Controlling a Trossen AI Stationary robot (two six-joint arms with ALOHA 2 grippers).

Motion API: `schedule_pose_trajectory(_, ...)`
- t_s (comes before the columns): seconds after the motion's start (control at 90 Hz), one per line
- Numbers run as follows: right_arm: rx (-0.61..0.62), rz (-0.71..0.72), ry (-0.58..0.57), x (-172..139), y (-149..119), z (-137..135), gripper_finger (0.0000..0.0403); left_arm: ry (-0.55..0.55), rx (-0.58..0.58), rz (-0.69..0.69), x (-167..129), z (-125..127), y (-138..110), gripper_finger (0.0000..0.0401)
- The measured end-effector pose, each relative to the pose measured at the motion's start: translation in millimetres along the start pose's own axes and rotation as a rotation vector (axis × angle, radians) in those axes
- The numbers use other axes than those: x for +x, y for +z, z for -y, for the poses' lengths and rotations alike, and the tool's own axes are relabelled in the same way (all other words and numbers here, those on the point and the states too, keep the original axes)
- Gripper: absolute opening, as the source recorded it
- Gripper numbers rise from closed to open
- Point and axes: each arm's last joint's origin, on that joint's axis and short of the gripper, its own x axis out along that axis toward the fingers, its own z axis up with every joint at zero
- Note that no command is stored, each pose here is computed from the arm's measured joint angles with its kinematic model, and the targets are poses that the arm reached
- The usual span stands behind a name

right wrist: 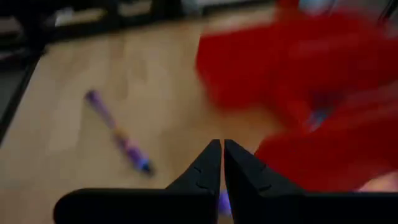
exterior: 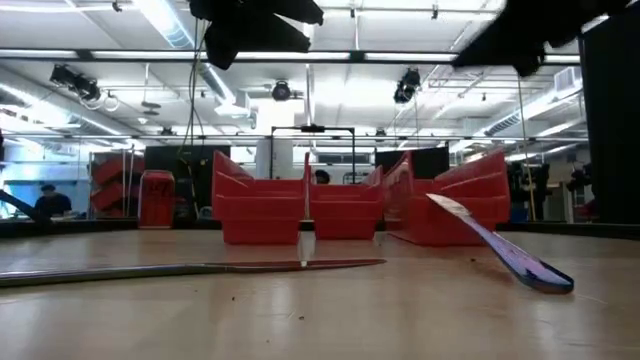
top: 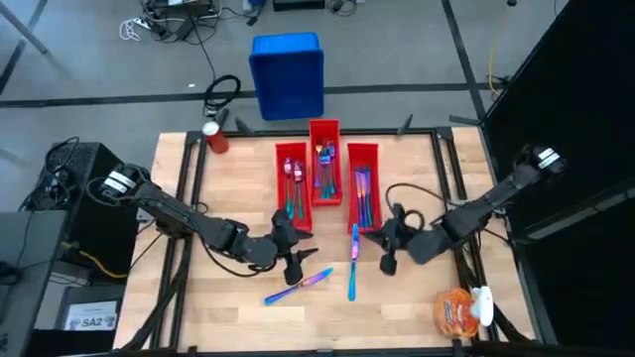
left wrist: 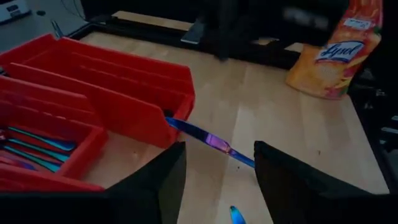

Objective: Sort silverware
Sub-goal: Put the iridescent knife into the right orange bin

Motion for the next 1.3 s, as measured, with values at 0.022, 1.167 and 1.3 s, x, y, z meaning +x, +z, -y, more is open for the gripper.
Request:
schedule_pose_trajectory(0.022,0.014,-0.026,0.010,3,-3,-1,0.0000,0.000,-0.003,0.000,0,0,0,0.0170)
schedule_pose_trajectory(1.167,0.502,-0.115,0.183,16,-105,16,0.0264,-0.004,-0.007,-0.010,-1,1,-2,0.0170)
schedule_pose_trajectory(1.3,0.492,-0.068,0.185,17,-105,13,0.0261,-0.004,-0.008,-0.009,-1,1,-2,0.0170)
